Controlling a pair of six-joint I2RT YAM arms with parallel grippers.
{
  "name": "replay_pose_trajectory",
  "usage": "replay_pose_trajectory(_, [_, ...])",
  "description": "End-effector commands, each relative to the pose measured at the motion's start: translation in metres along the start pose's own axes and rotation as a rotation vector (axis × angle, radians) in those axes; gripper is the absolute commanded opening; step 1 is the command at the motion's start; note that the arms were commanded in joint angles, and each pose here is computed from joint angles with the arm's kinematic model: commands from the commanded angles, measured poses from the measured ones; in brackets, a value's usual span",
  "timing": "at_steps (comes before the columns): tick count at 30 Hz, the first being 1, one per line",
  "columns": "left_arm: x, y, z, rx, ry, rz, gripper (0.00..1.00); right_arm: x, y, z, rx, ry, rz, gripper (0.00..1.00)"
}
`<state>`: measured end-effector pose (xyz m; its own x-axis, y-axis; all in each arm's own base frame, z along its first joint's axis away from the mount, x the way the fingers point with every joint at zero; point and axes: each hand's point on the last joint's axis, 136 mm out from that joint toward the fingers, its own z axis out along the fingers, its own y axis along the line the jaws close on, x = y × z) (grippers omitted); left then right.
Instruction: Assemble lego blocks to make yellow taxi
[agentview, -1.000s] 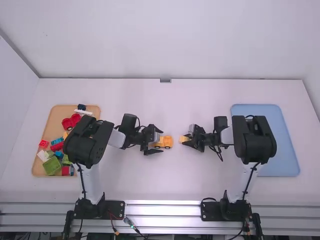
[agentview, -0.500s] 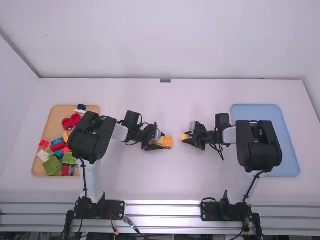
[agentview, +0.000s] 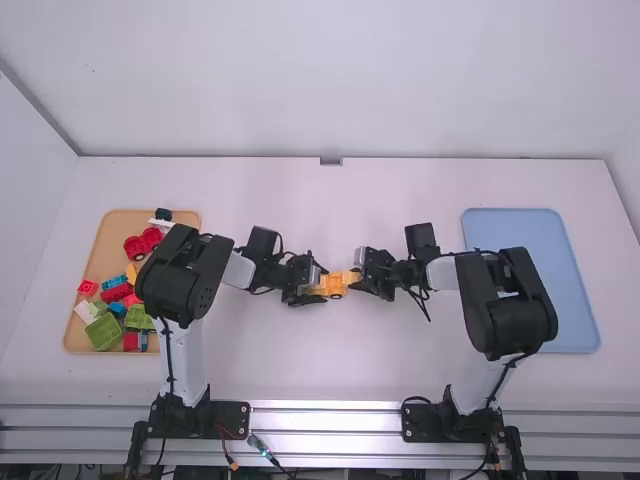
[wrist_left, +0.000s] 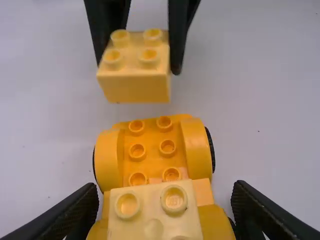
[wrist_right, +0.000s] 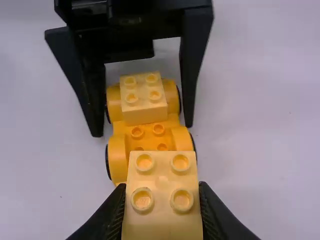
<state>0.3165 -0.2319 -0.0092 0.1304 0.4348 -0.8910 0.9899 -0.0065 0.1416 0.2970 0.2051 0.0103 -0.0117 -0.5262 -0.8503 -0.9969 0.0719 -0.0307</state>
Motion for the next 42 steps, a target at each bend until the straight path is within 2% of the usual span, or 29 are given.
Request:
replay_pose_trajectory(1, [0.006, -0.006, 0.001, 0.013, 0.000, -0.029, 0.70, -0.007, 0.000, 0.001, 0.008, 0.008, -0.023, 0.27])
replay_pose_trajectory(6, [0.013, -0.006, 0.006, 0.021, 0.012, -0.038, 0.71, -0.011, 0.004, 0.009, -0.002, 0.017, -0.058, 0.26])
replay_pose_trajectory(8, [0.015, -0.007, 0.007, 0.022, 0.010, -0.041, 0.69, -0.008, 0.003, 0.011, 0.006, 0.043, -0.068, 0.23])
replay_pose_trajectory(11, [0.016, -0.006, 0.008, 0.021, 0.013, -0.037, 0.53, -0.011, 0.007, 0.016, -0.005, 0.044, -0.081, 0.23])
replay_pose_trajectory(15, [0.016, -0.005, 0.006, 0.015, 0.013, -0.038, 0.46, -0.014, 0.010, 0.020, -0.019, 0.040, -0.096, 0.22])
replay_pose_trajectory(42, [0.010, -0.010, 0.009, 0.039, -0.014, -0.037, 0.46, -0.020, 0.019, 0.028, -0.048, 0.033, -0.143, 0.22])
